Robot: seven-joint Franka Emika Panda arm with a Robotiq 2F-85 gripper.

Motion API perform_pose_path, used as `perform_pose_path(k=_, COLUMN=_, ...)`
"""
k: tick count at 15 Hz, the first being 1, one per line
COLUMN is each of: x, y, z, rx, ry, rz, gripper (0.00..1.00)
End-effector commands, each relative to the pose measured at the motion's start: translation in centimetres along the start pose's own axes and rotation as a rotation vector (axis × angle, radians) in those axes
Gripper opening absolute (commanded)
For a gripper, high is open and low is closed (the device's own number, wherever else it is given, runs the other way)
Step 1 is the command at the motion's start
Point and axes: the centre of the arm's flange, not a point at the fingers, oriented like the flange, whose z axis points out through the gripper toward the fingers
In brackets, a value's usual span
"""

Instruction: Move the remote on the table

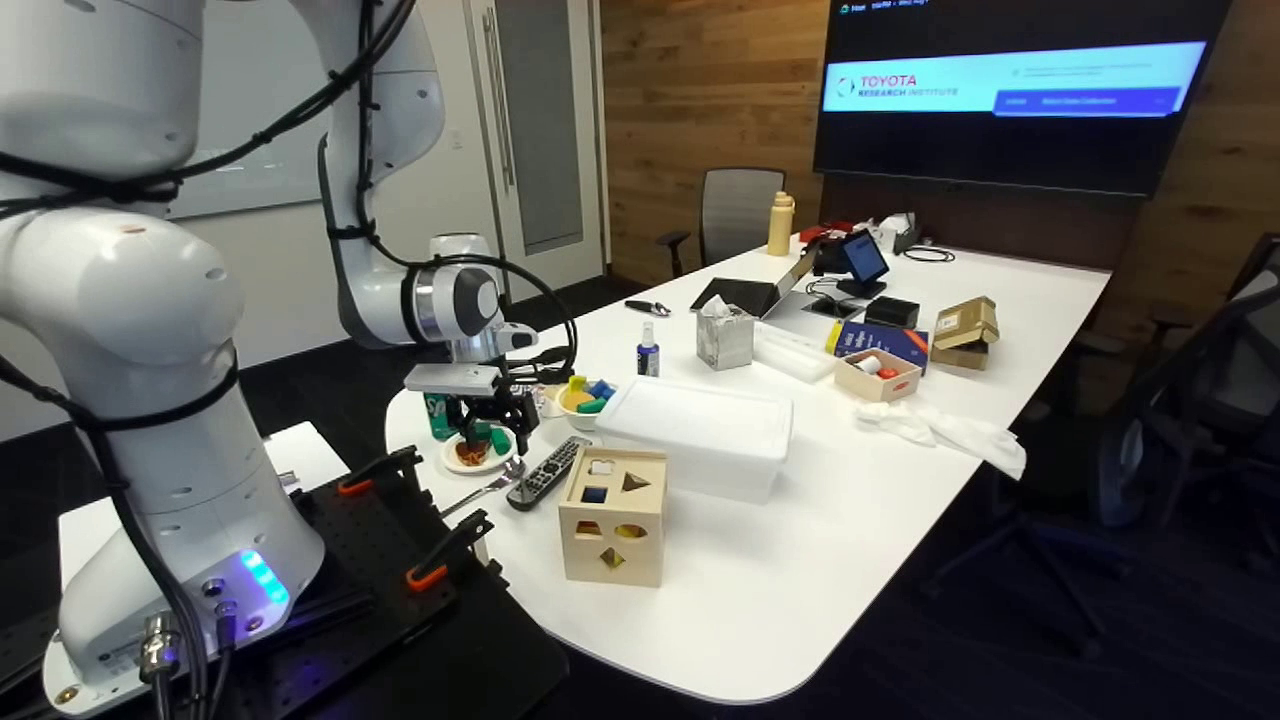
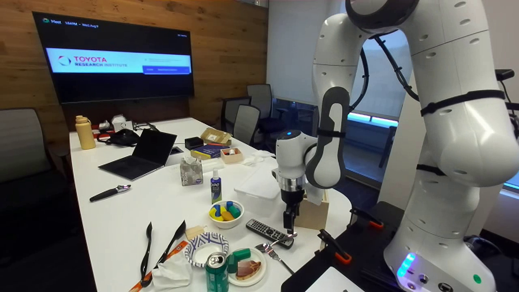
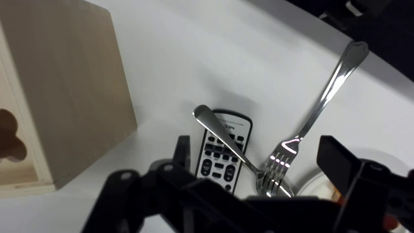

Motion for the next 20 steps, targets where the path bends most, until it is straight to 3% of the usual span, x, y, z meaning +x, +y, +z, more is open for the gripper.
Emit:
perform_pose_path(k=1, x=0.1, y=0.5, z=3.6, rx=-0.023, ry=0.025, rz=0.057, gripper=1.00)
perform_pose_path(k=9, x=0.3, y=0.5, z=8.9, rx=0.017, ry=0.024, rz=0.061, gripper=1.00)
perform_pose_path(k=18, x=1.7, y=1.1, z=10.3, rx=0.007, ry=0.020, rz=0.070, gripper=1.00)
perform_pose_path(k=19, x=1.7, y=1.1, z=10.3, rx=0.009, ry=0.018, rz=0.064, gripper=0.75)
perform_pose_path(k=20, x=1.6, y=1.1, z=10.2, rx=0.007, ry=0.016, rz=0.065, gripper=0.74)
